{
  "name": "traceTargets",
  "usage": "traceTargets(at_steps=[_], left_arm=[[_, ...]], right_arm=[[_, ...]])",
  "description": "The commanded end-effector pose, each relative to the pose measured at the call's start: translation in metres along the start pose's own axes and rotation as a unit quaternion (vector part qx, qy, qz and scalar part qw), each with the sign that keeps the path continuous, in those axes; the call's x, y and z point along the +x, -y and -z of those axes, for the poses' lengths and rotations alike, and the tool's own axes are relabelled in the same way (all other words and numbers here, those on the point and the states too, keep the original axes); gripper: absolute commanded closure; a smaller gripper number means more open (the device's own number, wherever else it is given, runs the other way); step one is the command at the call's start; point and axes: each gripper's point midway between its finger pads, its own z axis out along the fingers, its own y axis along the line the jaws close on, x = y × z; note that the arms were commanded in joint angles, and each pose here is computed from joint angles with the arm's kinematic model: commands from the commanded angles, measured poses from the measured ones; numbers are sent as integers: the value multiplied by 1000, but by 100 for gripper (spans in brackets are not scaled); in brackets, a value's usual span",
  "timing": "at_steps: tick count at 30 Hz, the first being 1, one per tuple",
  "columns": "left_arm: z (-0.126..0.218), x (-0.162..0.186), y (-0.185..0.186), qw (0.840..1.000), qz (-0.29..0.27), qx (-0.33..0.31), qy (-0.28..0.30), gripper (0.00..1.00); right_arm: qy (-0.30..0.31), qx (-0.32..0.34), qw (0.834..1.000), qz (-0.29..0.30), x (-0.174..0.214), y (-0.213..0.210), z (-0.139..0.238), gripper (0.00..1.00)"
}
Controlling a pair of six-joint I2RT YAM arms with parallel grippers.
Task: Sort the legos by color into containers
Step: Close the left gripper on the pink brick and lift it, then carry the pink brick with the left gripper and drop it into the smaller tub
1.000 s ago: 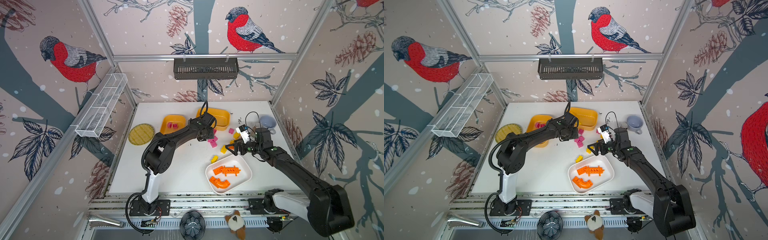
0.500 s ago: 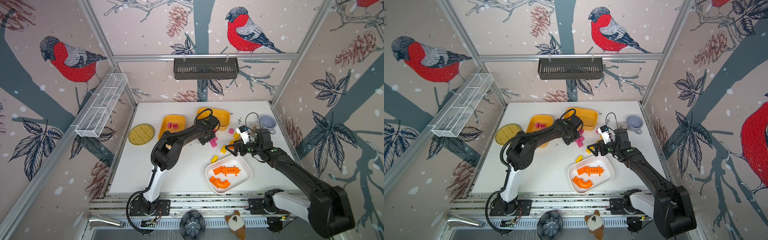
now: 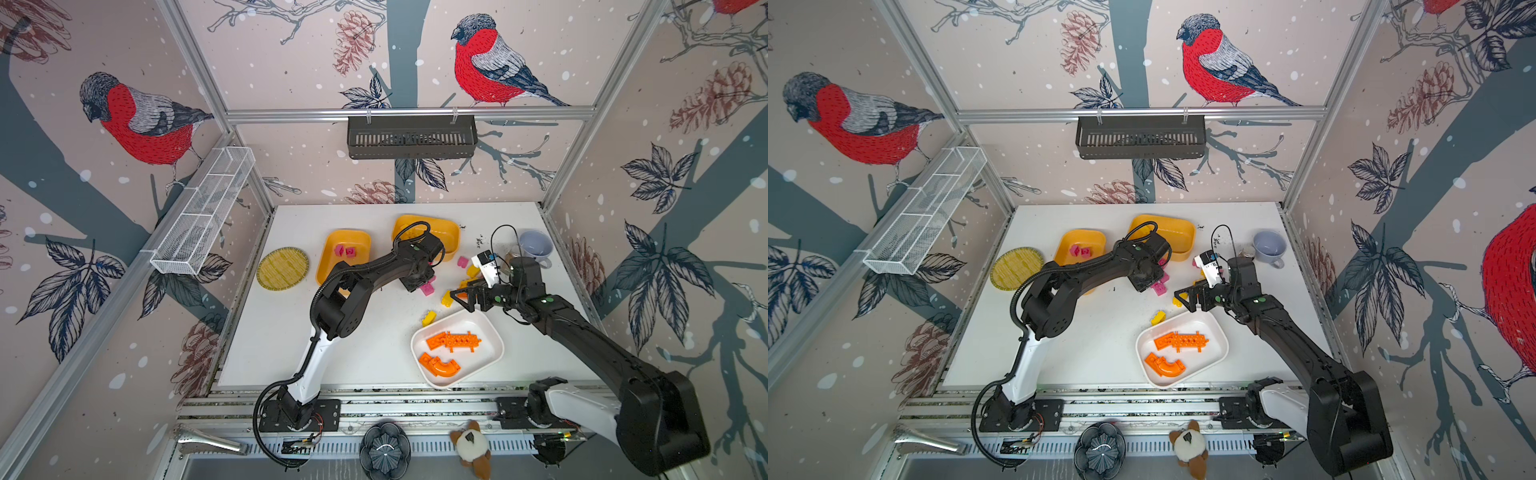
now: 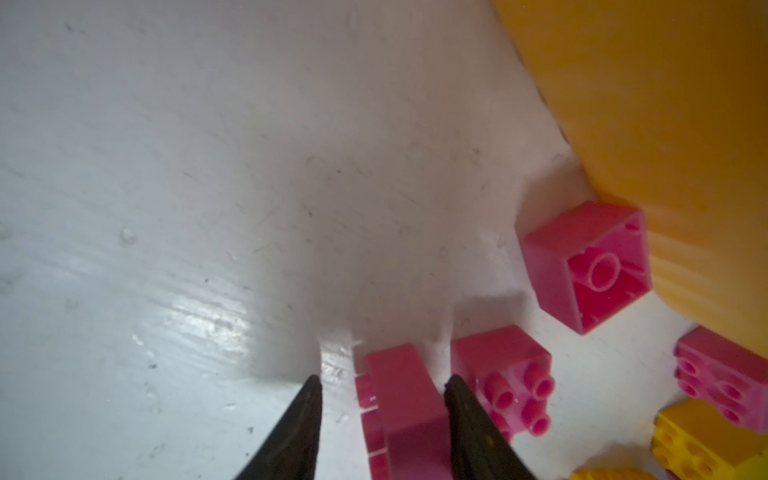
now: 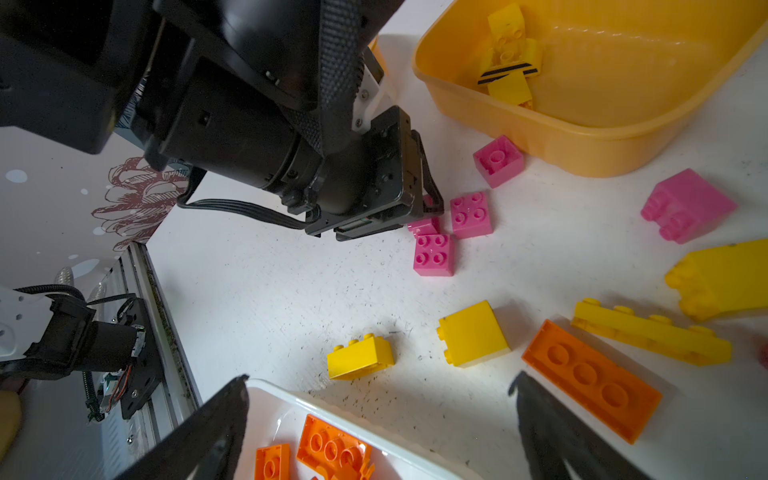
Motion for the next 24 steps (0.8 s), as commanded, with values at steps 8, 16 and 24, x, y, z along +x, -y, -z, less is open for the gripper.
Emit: traceTargets(at_steps=[8,16,24], left_arm=[[-3,1,-13,1000,-6,-27,5,72],[28,-16,-5,998,-51,-13,34,79],[97,-83,5,979,-155,2,131,79]], right_arm=[[9,5,1000,8,-2,0,2,1],[12,6,1000,10,-4,0,3,1],[14,3,1000,17,-12,-1,3,1]])
